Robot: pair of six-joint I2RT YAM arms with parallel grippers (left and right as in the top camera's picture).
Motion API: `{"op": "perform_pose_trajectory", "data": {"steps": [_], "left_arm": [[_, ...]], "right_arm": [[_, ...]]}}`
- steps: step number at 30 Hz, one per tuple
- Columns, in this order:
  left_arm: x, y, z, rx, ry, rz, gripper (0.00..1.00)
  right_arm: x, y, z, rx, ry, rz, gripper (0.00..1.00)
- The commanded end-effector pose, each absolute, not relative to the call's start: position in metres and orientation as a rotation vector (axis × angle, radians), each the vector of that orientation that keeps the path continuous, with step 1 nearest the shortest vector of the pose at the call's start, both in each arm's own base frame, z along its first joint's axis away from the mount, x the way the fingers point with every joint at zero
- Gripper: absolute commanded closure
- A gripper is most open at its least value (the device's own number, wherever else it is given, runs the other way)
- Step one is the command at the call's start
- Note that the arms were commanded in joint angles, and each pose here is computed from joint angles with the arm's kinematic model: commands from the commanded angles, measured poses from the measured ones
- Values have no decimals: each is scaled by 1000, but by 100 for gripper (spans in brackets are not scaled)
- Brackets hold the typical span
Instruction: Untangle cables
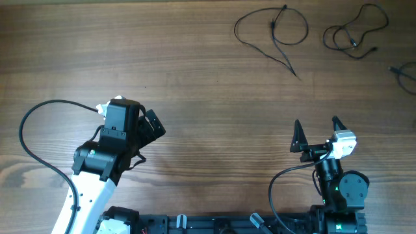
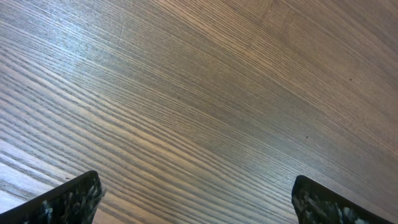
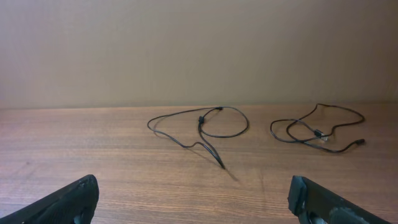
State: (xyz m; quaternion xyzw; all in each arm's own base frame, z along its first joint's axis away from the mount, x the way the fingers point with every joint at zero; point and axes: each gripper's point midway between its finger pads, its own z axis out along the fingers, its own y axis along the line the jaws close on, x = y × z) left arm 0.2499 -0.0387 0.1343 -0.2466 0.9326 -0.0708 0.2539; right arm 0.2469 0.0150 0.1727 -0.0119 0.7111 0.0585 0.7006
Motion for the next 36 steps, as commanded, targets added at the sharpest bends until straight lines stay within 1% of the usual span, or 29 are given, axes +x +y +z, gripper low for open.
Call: {"op": "perform_pose_trajectory", "data": {"steps": [1,15,18,23,26,27,31,36], "left_arm": [[251,-35,135,-654,2528,-171,0],[248,-35,134,-656,2538,-162,0],[245,-34,147,-668,2489,-216,0],[224,-22,177,-674,2291,-307,0],[215,-14,184,-674,2170,-343,0],[213,-13,186,-659,2135,-353,0],[215,-20,199,-433,1976,-400,0],[225,-12,202,-406,1764,-407,0]], "right_arm": [[246,12,177,-25,1565,107,0],[246,12,177,-24,1565,107,0],[246,12,177,-25,1565,107,0],[246,12,177,-25,1565,107,0],[246,12,177,-25,1565,107,0],[246,12,177,-24,1565,107,0],[246,12,177,-24,1565,107,0],[246,12,177,-24,1565,107,0]]}}
